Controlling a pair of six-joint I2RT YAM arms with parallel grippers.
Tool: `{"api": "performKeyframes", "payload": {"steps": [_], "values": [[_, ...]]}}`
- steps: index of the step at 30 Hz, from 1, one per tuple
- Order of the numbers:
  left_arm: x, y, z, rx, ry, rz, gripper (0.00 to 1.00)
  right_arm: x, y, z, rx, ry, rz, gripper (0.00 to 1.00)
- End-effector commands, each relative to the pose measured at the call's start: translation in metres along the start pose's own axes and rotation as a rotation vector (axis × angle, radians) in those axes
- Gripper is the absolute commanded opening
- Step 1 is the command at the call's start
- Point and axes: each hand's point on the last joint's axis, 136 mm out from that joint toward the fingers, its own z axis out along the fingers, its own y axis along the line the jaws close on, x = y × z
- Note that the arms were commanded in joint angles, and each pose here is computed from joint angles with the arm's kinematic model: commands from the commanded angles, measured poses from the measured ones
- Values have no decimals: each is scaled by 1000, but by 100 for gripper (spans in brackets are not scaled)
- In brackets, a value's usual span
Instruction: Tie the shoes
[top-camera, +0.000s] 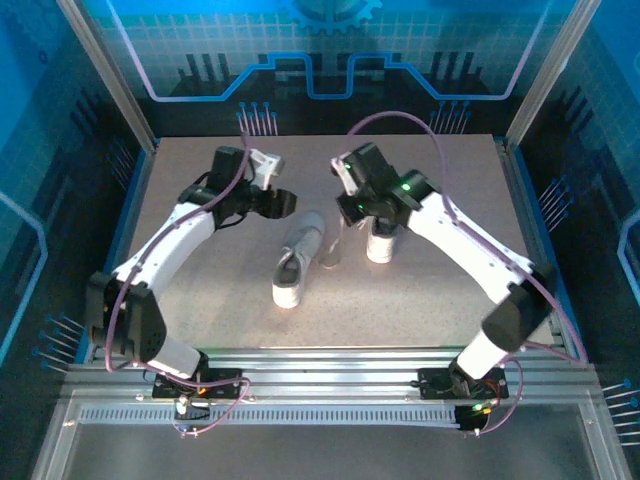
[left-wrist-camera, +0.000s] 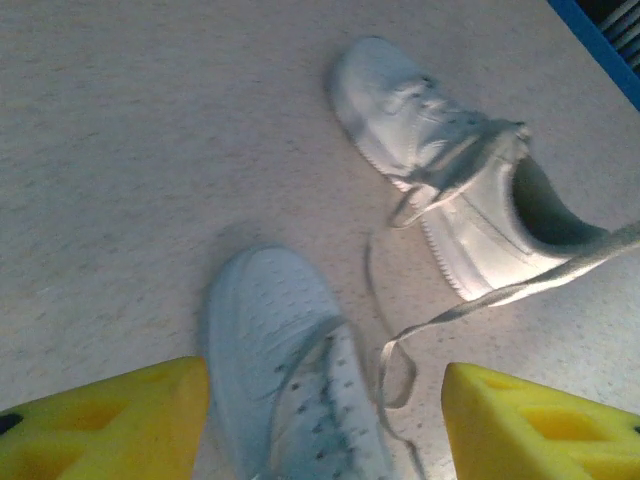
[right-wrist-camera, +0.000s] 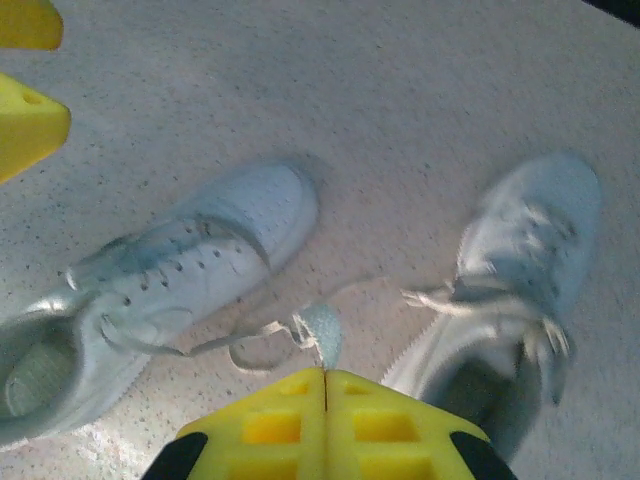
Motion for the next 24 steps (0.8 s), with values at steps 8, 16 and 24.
{"api": "performKeyframes", "payload": {"steps": [8, 16, 24], "values": [[111, 32, -14, -157, 89, -384, 52, -72, 93, 80, -216, 34, -211, 3], [204, 18, -13, -138, 181, -580, 39, -66, 137, 90, -348, 46, -194, 39], [218, -32, 0, -25, 206, -503, 28, -70, 111, 44, -331, -16, -132, 53]]}}
